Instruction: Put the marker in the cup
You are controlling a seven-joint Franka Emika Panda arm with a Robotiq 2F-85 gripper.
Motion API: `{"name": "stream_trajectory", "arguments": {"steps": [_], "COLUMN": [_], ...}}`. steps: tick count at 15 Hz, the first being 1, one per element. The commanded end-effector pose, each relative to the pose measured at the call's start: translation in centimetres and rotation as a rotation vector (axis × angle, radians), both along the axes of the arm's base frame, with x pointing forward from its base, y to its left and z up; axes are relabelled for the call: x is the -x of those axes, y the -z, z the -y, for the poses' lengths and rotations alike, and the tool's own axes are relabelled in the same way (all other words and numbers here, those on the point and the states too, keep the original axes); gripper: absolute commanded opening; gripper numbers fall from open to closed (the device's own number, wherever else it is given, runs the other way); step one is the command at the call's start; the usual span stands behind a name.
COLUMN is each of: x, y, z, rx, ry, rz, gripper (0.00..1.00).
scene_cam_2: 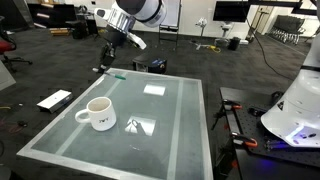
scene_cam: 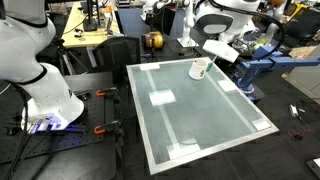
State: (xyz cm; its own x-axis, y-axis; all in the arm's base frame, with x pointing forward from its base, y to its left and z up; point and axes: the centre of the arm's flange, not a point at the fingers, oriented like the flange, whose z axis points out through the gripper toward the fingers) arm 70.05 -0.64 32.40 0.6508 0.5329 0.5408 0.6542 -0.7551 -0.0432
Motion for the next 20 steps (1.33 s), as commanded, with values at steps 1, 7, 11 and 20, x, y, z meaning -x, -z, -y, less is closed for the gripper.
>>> {"name": "stream_trajectory", "arguments": {"steps": [1, 7, 11, 20], "x": [-1.4, -2.2, -2.5, -4.0], "y": [0.0, 0.1, 0.4, 3.7], "z": [0.1, -1.2, -1.9, -3.8], "rx": [-0.089, -0.229, -0.350, -0.365], "ry": [-0.160, -0.415, -0.578, -0.682], "rz": [0.083, 0.195, 0.263, 0.307], "gripper": [0.03, 0.03, 0.03, 0.03]}}
